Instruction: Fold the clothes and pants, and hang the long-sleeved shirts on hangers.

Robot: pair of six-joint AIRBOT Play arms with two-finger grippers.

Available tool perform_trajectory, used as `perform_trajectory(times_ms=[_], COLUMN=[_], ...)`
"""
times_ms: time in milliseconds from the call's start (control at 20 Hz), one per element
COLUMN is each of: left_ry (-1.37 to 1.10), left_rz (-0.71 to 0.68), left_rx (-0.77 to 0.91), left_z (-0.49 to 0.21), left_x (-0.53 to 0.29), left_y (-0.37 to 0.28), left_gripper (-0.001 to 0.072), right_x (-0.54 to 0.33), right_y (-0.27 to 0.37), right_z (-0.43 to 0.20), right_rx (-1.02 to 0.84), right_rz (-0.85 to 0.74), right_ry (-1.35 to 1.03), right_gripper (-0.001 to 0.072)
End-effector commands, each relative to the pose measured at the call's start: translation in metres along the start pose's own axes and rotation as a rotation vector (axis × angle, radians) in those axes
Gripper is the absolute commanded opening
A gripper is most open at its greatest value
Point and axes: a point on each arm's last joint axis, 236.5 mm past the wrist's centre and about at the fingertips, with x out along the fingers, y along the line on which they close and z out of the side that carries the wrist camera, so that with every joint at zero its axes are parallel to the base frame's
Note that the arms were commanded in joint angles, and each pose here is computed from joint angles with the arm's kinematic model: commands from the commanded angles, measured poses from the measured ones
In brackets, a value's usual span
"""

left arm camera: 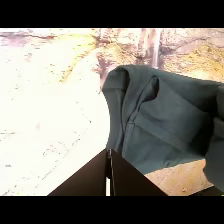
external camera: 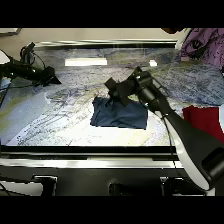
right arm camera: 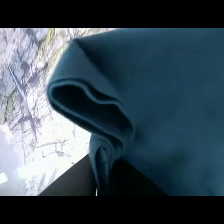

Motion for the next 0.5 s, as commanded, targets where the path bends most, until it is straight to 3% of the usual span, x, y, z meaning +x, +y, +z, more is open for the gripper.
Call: perform_trajectory(times_ms=[0,450], left_ry=[-0.002,-0.001], left_rz=[0.005,0.005], left_rx=[-0.007,-0.007], left_z=[0.0,0.0], left_x=[-0.004,-0.004], left_y=[0.005,0.005], left_gripper=[0.002,0.0019], right_x=[0.025,0.053], right_y=[0.011,0.008], right_z=[-0.018,-0.032], right_rx=[0.027,0.04], right_rz=[0.043,0.045], right_ry=[0.032,0.091], right_gripper=[0.003,0.0031])
